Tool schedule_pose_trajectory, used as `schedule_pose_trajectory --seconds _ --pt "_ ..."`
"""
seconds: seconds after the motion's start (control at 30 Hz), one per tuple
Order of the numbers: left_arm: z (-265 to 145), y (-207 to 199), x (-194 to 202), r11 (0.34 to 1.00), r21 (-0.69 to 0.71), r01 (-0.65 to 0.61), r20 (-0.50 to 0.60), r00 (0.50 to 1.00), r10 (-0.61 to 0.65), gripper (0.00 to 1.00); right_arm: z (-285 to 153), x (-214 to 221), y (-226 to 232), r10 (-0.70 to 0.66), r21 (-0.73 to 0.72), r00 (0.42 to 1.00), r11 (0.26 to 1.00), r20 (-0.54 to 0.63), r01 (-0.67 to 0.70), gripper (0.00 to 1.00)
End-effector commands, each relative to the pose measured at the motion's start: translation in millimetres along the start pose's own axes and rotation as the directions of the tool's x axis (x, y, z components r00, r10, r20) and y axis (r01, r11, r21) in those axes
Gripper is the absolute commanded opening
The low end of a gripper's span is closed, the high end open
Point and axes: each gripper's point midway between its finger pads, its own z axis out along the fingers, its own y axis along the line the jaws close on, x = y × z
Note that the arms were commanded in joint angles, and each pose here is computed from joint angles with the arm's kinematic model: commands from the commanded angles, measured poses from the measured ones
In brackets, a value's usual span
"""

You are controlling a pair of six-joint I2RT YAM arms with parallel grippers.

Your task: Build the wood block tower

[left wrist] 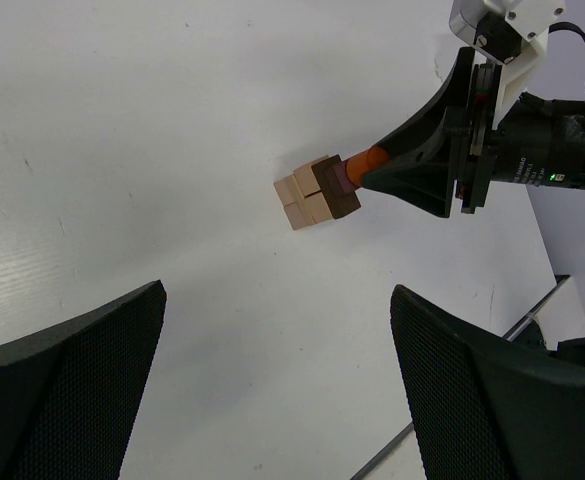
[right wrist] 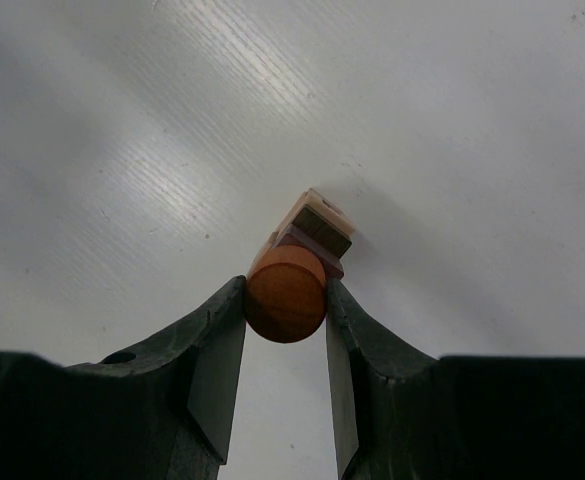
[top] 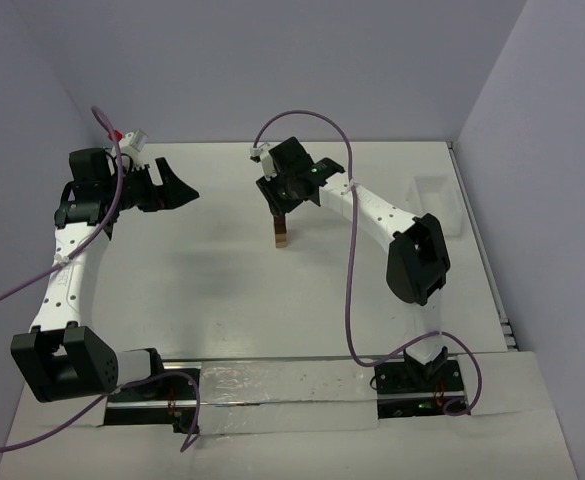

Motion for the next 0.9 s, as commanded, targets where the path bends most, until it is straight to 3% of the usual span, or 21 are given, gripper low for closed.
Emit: schedule_pose_trajectory --seconds 0.0,0.87 --pt "-6.3 -10.0 -17.3 0.999 0.027 -0.041 0.052 0.998 0.040 0.99 -11.4 -21.4 1.6 -0.009 0.006 0.998 1.000 0.055 0.008 0.23" --pt "-6.0 -9.7 -16.7 0.999 0.029 -0.040 0.051 0.998 0.038 0.99 -12.7 -19.7 -4.1 -0.002 0.014 0.999 1.000 0.052 0.002 0.25"
